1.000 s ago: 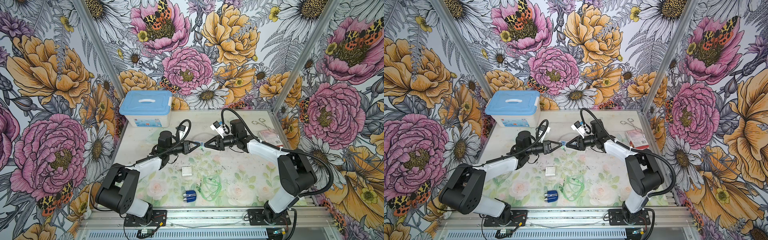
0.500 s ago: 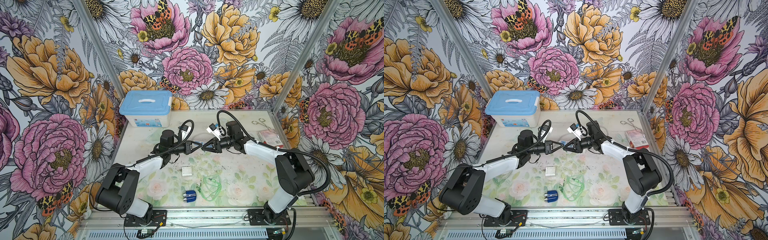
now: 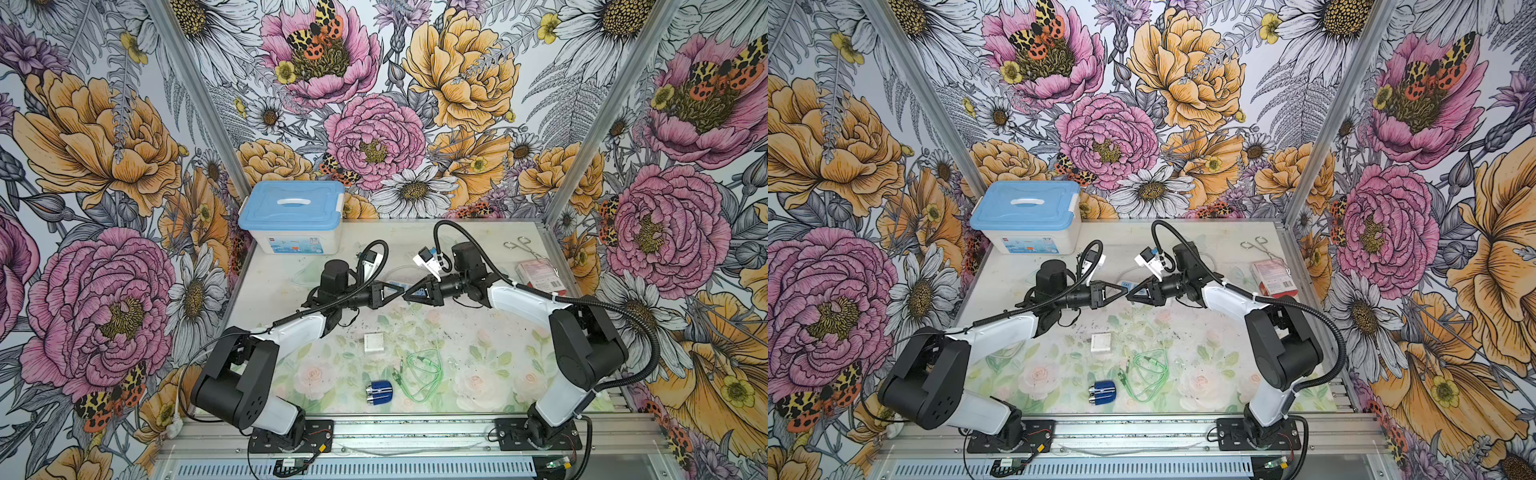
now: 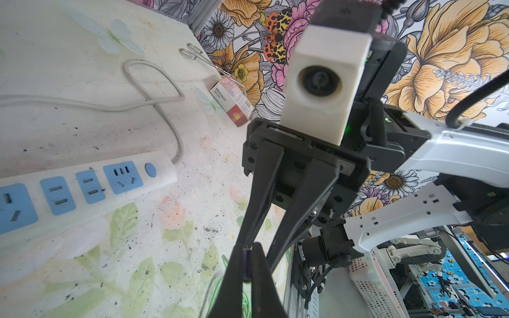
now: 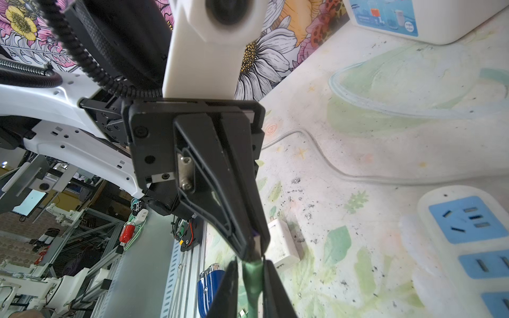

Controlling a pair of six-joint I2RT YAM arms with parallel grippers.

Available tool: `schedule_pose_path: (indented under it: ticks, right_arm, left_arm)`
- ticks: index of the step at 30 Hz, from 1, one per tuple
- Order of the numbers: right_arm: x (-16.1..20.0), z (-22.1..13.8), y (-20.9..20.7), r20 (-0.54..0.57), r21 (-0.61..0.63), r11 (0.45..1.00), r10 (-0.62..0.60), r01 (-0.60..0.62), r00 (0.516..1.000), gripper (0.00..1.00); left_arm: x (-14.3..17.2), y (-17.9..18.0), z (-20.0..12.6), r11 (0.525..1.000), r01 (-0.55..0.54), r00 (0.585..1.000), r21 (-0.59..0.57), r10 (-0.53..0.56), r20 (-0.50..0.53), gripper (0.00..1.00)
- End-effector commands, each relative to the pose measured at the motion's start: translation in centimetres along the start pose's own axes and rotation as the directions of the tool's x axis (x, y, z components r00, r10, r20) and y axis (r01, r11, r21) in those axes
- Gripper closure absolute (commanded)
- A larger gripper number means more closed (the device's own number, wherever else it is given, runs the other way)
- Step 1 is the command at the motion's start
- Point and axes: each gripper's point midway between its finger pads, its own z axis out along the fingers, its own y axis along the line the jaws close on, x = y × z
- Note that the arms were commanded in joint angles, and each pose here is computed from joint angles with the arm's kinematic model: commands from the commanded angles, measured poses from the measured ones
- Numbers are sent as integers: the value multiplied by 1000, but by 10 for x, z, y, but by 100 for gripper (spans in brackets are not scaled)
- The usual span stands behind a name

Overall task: Charge the electric shaver
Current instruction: Pick up the charging cable from the center of the board.

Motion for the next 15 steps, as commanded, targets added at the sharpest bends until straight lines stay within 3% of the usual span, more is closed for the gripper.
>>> schedule_pose_path:
  ticks: [1,15]
  right_arm:
    - [2,4,1,-9,-20,1000,-4,4,1000,80]
    - [4,7,-2,-12,-15,1000,1,-2,1000,89]
  left_arm:
    - [-8,-3,0,999,-44,999,-14,45,26,100]
    - [-8,-2,0,999,-42,999,-18,42,28,100]
